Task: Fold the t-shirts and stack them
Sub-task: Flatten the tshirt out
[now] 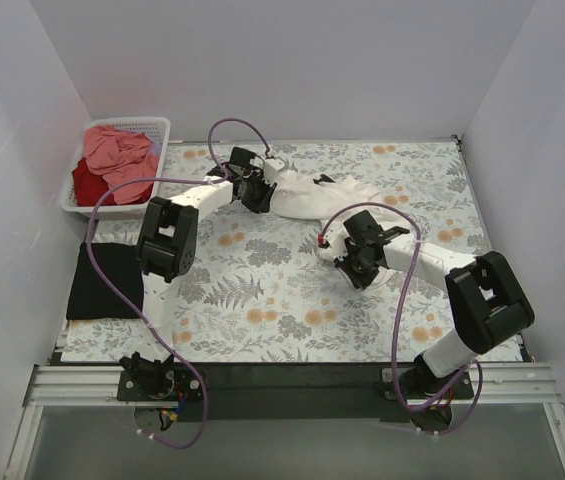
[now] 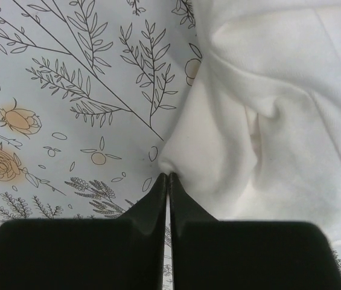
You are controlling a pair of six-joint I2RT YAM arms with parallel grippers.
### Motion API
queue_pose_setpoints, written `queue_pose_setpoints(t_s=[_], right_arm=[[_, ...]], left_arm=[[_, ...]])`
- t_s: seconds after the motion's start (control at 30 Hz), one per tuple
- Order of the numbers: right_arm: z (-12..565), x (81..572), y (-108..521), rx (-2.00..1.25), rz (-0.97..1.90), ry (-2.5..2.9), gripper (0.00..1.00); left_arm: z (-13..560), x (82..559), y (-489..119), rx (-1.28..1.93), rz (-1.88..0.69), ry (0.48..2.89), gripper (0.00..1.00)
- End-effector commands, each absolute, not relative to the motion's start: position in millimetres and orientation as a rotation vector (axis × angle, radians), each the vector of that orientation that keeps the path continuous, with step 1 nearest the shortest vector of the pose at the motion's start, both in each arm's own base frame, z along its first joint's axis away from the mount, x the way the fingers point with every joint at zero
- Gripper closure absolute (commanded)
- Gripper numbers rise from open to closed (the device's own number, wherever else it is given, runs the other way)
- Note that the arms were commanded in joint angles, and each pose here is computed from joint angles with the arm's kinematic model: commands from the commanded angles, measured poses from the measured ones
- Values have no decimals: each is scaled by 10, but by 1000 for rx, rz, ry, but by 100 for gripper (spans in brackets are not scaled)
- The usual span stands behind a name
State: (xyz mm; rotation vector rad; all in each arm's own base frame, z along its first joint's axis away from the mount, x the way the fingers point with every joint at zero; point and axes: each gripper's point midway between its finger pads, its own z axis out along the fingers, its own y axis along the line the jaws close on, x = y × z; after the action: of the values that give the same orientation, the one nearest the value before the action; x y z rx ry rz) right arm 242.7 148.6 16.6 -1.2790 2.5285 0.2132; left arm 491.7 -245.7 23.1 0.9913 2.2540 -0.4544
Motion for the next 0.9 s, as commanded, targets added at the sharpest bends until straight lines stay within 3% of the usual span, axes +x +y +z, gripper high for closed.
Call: queue_pose_setpoints(t_s=[0.0,0.2,0.37,0.57,0.7,0.87], right_arm=[[7,2265,1246,-1315,120,2591,99],[798,2170,1497,-1348,371,2301,99],[1326,2069,1216,-1395,307,2092,99],[2037,2010,984,-1381,163,1886,99],[2103,2535,840,-1298,102,1910,99],[1768,3090,714,-1215,191,2079,99]], left_arm=[[222,4533,-2342,1025,-557,2358,98],[802,4281,-2144,1018,-694,2308,100],[1227,3774,-1762,1101,-731,2303,100],[1648,3662,-1283,1064,-788,2296,100],[1771,4199,-1156,894,-735,2295,100],[1312,4963,-1147,698,-724,2388,100]])
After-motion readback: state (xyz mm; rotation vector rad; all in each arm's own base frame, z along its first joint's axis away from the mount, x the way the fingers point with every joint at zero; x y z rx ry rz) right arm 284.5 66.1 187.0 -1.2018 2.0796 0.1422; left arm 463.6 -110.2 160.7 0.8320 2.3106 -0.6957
